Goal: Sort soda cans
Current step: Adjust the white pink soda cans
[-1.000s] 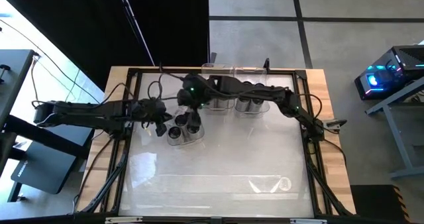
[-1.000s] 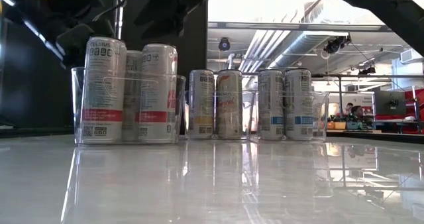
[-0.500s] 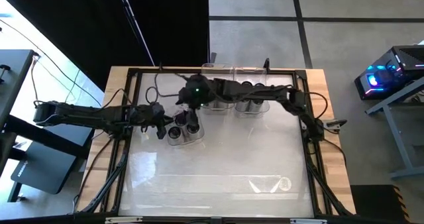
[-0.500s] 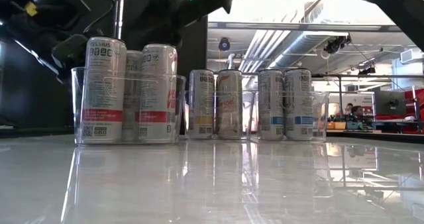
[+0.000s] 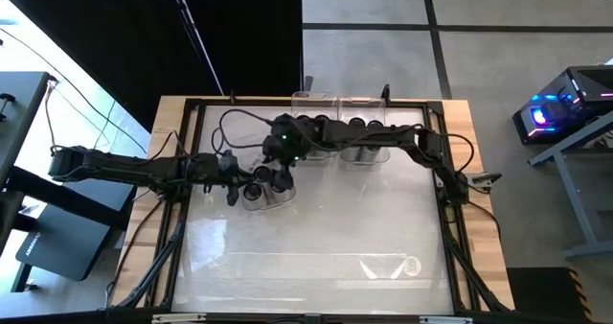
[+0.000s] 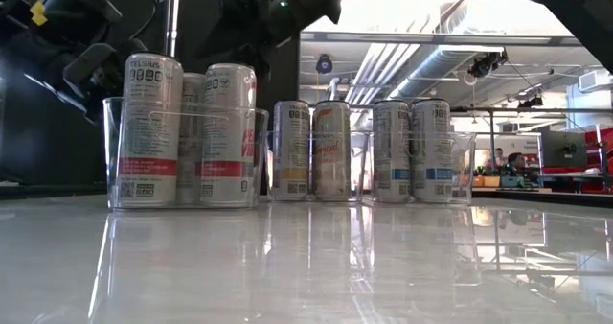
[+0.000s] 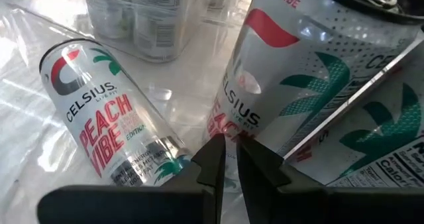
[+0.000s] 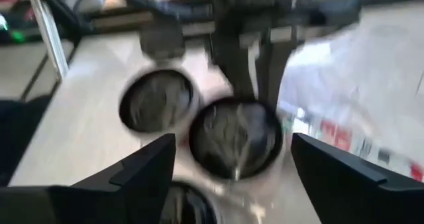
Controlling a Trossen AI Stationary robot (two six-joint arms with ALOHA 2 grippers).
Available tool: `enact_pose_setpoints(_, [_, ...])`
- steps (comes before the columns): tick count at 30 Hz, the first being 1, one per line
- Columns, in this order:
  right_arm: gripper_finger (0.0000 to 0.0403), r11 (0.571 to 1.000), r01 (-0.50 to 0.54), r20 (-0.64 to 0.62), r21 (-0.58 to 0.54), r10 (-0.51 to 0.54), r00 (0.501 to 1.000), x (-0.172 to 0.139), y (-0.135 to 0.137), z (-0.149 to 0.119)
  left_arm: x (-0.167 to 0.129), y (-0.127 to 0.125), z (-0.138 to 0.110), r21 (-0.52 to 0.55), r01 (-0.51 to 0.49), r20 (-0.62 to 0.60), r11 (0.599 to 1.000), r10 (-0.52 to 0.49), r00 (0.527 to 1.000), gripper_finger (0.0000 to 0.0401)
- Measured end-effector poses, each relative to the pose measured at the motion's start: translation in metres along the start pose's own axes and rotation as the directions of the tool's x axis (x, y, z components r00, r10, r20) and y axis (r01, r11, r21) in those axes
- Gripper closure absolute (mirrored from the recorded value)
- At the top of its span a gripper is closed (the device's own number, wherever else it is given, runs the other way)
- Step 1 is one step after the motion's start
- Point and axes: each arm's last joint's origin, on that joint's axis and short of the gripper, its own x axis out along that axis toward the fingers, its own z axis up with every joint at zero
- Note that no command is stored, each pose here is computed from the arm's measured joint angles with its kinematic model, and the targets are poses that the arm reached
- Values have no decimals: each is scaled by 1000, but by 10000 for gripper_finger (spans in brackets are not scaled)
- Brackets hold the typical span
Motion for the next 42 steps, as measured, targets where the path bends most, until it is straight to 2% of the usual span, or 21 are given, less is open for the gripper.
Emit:
enact_pose_setpoints(3, [94,1000,2,-66,2,-1,998,0,0,-7,0,0,1,22,0,9,1000,0,1000,369])
enact_pose_setpoints(8, [70,999,4,-58,-53,-7,998,3,7,-6,0,1,1,20,-26,21,999,25,999,369])
enact_pose_setpoints(13, [68,990,74,-49,-119,-80,996,10,13,-6,0,1,3,7,-24,37,1000,24,999,369])
enact_pose_setpoints(23, [68,991,68,-40,-112,-73,997,16,13,-8,3,0,6,-22,-20,68,1000,21,997,374])
enact_pose_setpoints(31, [68,993,57,-38,-99,-61,997,22,11,-10,7,2,8,-40,-105,104,994,109,989,399])
enact_pose_setpoints(37, [68,989,96,-33,-110,-100,994,22,10,-10,9,-1,17,-15,-106,201,994,107,974,400])
enact_pose_setpoints(42, [68,991,108,-31,-83,-111,993,22,9,-10,3,-2,24,30,-137,201,990,128,971,401])
